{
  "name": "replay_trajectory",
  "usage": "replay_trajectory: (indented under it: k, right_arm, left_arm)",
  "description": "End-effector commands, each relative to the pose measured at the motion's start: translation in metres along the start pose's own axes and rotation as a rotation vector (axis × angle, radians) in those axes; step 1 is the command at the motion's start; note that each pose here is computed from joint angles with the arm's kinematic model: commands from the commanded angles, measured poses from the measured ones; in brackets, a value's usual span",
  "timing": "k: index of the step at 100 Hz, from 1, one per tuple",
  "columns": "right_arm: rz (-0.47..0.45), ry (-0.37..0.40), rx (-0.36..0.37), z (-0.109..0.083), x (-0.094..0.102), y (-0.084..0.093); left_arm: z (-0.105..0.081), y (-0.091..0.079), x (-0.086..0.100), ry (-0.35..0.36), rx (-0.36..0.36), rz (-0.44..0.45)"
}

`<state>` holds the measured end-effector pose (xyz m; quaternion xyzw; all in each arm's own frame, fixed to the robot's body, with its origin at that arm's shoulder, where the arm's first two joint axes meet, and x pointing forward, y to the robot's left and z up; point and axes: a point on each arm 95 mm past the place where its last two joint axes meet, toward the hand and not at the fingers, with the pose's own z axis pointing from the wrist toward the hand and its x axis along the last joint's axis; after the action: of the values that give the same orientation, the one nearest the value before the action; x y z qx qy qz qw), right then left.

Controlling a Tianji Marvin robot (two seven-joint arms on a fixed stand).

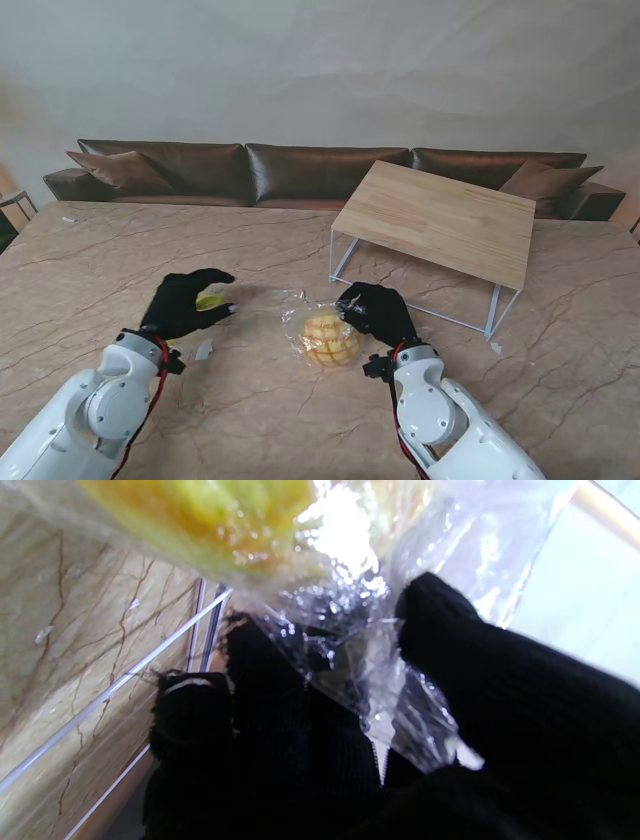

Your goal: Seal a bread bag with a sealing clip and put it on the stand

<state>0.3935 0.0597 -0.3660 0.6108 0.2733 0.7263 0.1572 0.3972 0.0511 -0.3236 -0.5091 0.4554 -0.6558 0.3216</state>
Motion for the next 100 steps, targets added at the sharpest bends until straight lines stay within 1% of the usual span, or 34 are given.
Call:
replay_trajectory:
  k: [1, 6, 19, 24, 34, 41, 57, 72, 86, 100]
  right_arm:
    - [0.005, 0.002, 0.009, 0.000, 0.003, -0.005]
    - [0.004, 0.003, 0.014, 0.000, 0.003, -0.005]
    - [0.005, 0.002, 0.021, 0.000, 0.004, -0.007]
    - [0.006, 0.001, 0.022, 0.000, 0.004, -0.007]
    - [0.004, 0.002, 0.027, -0.001, 0.005, -0.008]
    - [0.001, 0.003, 0.032, 0.000, 0.006, -0.008]
    - [-0.004, 0.010, 0.041, 0.002, 0.011, -0.009]
    - [-0.005, 0.018, 0.056, 0.005, 0.014, -0.011]
    - [-0.003, 0.018, 0.062, 0.007, 0.016, -0.013]
    - [0.001, 0.016, 0.066, 0.007, 0.017, -0.013]
  left_arm:
    - [-0.007, -0.005, -0.015, -0.031, -0.007, 0.047]
    - [-0.009, -0.007, -0.024, -0.051, -0.016, 0.094]
    - [-0.012, -0.007, -0.046, -0.093, -0.034, 0.180]
    - [-0.013, -0.007, -0.054, -0.111, -0.057, 0.207]
    - [-0.016, -0.002, -0.065, -0.132, -0.126, 0.243]
    - [-0.019, 0.002, -0.073, -0.135, -0.150, 0.264]
    - [-0.024, 0.010, -0.084, -0.148, -0.190, 0.299]
    - [-0.022, 0.015, -0.093, -0.158, -0.215, 0.325]
    - [-0.020, 0.020, -0.097, -0.155, -0.235, 0.323]
    - [-0.017, 0.022, -0.100, -0.147, -0.259, 0.371]
